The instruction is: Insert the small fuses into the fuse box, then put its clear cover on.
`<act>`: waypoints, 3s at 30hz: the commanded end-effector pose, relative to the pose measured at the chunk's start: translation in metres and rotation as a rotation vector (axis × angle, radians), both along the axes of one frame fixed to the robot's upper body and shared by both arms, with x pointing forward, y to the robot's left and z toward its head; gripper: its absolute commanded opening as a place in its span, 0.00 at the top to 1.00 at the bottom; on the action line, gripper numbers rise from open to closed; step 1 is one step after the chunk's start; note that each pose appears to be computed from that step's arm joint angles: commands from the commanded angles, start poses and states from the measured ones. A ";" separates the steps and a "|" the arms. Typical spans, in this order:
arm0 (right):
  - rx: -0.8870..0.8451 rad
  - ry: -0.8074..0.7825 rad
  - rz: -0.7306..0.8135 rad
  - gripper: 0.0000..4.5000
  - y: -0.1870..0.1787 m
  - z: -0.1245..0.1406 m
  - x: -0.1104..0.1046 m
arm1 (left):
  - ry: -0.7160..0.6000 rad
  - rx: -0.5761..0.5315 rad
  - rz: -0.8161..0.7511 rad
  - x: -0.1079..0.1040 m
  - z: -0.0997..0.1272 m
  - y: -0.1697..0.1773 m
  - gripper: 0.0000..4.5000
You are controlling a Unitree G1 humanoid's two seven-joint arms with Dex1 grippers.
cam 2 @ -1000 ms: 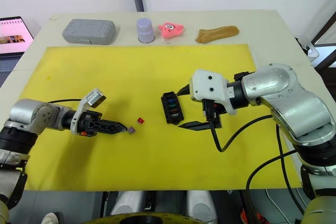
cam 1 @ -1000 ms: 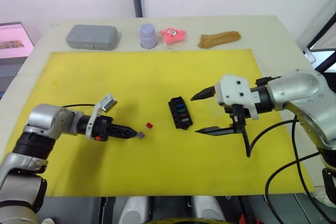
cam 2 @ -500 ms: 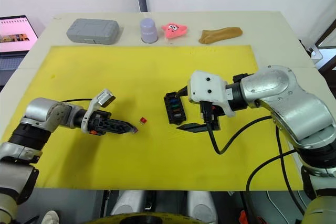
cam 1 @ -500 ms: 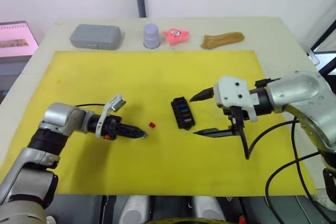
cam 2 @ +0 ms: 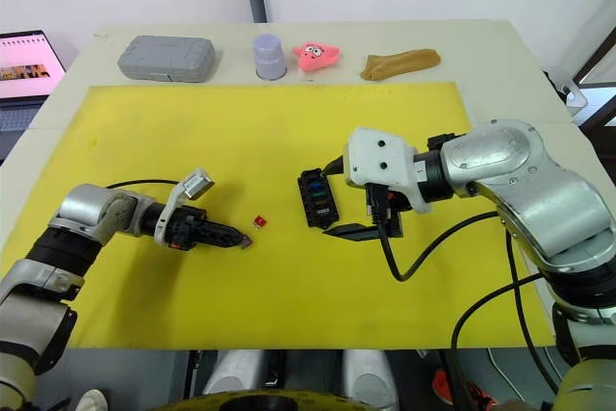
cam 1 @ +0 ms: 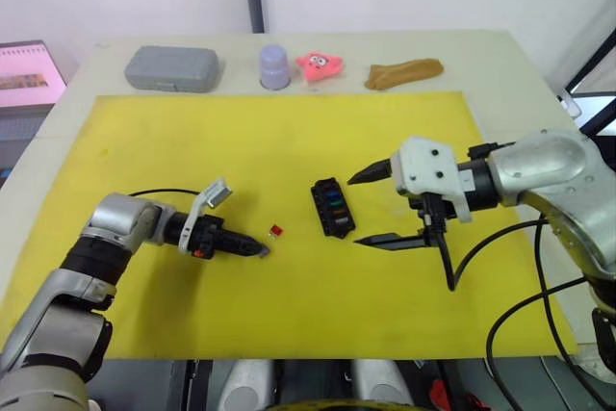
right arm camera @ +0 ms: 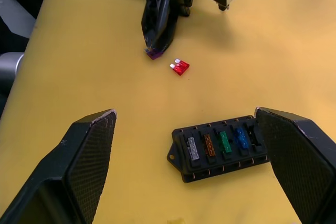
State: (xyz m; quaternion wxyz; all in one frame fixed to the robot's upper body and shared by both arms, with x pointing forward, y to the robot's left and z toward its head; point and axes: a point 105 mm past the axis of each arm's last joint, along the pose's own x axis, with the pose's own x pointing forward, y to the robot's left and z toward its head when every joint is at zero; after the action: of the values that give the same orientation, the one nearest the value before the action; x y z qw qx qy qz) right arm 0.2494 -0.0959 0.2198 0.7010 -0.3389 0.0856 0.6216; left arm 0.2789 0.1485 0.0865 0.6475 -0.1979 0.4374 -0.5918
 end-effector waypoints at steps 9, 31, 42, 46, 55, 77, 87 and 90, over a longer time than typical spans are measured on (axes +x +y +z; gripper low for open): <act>0.003 -0.048 0.015 0.00 0.002 0.011 0.001 | 0.030 0.080 0.011 -0.006 -0.020 0.011 0.99; 0.039 0.025 -0.047 0.00 -0.001 0.004 0.003 | -0.274 -0.060 0.004 0.011 0.036 0.002 0.99; 0.276 0.285 -0.163 0.00 0.015 0.021 0.014 | -0.699 -0.141 -0.044 0.010 0.120 -0.014 0.99; 0.338 0.356 -0.177 0.30 0.030 0.023 0.019 | -0.753 -0.172 -0.085 0.004 0.131 -0.028 1.00; 0.378 0.441 -0.202 0.65 0.051 0.016 0.024 | -0.782 -0.201 -0.109 0.002 0.139 -0.040 1.00; 0.415 0.512 -0.197 0.65 0.062 0.017 0.020 | -0.784 -0.191 -0.116 0.004 0.137 -0.041 1.00; 0.418 0.519 -0.190 1.00 0.064 0.019 0.020 | -0.788 -0.175 -0.114 0.006 0.132 -0.040 1.00; 0.414 0.521 -0.191 1.00 0.064 0.019 0.020 | -0.791 -0.172 -0.114 0.007 0.132 -0.040 1.00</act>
State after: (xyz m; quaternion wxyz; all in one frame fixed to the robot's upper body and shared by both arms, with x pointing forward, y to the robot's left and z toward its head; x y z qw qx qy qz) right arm 0.2739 -0.0357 0.2232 0.7705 -0.0047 0.1940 0.6072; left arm 0.2860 0.1105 0.2119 0.7138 0.0001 0.1261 -0.6889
